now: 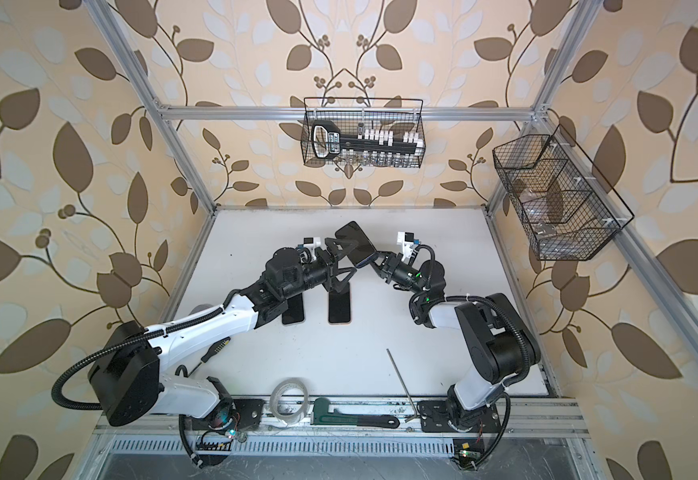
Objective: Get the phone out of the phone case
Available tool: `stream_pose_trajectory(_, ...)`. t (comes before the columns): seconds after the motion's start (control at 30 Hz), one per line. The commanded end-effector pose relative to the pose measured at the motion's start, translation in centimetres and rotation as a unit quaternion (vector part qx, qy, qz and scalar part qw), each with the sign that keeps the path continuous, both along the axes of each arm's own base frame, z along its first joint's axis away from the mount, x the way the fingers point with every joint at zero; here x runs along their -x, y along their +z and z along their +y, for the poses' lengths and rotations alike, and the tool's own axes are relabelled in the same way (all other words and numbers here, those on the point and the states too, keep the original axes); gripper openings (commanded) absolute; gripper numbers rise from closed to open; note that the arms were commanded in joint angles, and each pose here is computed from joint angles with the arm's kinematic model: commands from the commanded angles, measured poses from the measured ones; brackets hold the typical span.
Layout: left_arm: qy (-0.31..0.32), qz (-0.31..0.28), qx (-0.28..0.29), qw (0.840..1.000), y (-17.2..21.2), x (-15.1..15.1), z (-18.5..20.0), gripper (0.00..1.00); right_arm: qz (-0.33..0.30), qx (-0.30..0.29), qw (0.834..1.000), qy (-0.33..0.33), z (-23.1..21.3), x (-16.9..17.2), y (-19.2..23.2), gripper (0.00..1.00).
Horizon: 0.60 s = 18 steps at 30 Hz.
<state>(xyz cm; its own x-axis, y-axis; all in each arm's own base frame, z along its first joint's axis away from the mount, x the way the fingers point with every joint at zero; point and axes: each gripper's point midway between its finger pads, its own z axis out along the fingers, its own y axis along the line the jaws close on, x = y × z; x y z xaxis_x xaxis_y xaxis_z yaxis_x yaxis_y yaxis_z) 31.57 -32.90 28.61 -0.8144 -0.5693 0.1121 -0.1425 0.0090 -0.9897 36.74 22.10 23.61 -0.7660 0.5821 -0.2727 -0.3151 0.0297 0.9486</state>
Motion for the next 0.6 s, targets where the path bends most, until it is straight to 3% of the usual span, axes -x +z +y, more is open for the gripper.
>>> stream_pose_trajectory(0.0,-0.005,-0.015,0.011,1.000,0.8,0.4,-0.3,0.95,-0.062,-0.028,0.998,0.000,-0.4,0.9,3.7,0.00)
stream_pose_trajectory(0.57,0.023,-0.034,0.011,0.999,1.4,-0.6,0.6,0.92,-0.050,-0.019,0.998,0.012,0.6,1.9,2.2,0.00)
